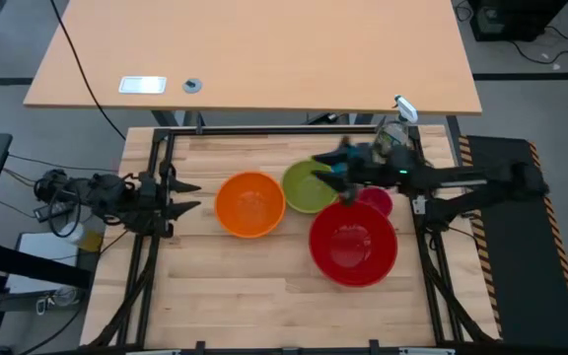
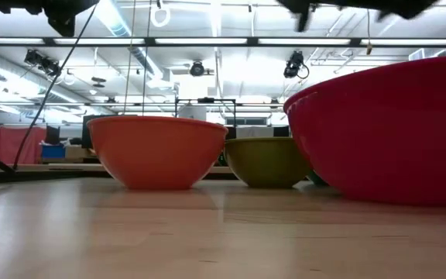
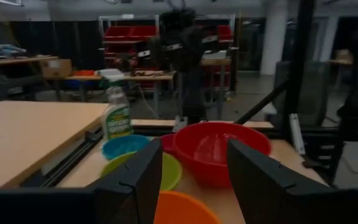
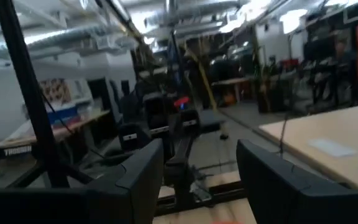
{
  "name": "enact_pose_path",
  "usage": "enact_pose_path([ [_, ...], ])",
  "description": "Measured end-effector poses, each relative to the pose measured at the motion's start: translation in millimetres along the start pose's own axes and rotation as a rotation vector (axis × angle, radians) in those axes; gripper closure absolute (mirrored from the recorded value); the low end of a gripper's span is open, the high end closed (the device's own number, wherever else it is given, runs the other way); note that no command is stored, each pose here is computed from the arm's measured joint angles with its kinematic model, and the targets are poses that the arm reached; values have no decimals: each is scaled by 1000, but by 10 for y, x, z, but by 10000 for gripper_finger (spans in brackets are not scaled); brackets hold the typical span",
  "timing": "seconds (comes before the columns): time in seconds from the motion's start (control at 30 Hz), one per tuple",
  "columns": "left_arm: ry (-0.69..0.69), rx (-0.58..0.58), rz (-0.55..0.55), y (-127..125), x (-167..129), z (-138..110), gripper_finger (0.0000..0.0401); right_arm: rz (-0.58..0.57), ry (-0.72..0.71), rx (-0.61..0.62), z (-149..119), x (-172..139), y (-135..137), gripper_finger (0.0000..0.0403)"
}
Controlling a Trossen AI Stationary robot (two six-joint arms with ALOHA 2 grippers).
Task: Nest bowls inside each other
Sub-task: Stack the orange bowl on top of the red bowl
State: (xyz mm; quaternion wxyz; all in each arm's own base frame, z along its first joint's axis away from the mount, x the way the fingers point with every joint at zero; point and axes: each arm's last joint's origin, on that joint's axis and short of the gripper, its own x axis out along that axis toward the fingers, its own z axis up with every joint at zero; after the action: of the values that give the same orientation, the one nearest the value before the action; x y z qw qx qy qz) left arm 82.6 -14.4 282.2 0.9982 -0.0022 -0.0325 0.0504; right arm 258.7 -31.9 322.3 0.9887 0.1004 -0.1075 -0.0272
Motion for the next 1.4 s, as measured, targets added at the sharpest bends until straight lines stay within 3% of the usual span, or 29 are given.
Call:
enact_pose_path([
  [0.13, 6, -3, 54, 16, -6, -4, 220, -22, 60, 105, -157, 458, -48, 192],
  [0.27, -3, -34, 90, 25, -4, 5, 220, 36, 163, 189, -433, 782, -82, 192],
  [0.37, -4, -37, 121, 34, -4, 6, 220, 42, 307, 127, -620, 943, -74, 192],
  [0.43, 0, -36, 150, 43, -5, 3, 220, -29, 436, 19, -713, 1022, -37, 192],
  [0.63, 13, -29, 171, 49, -6, -11, 220, -430, 784, -189, -874, 1211, 59, 199],
  [0.73, -3, -36, 173, 50, -5, 5, 220, -495, 884, -219, -944, 1283, 37, 200],
  [0.93, -5, -13, 173, 47, 3, 11, 220, -437, 927, -163, -999, 1516, -299, 186],
  [1.17, -15, 10, 173, 38, 25, 25, 220, -500, 1067, -115, -1071, 1669, -801, 147],
  [1.27, -16, 41, 173, 37, 25, 29, 220, -470, 1170, -69, -1225, 1699, -890, 136],
  [1.4, -20, 62, 174, 38, 25, 36, 220, -426, 1207, -48, -1332, 1767, -901, 137],
])
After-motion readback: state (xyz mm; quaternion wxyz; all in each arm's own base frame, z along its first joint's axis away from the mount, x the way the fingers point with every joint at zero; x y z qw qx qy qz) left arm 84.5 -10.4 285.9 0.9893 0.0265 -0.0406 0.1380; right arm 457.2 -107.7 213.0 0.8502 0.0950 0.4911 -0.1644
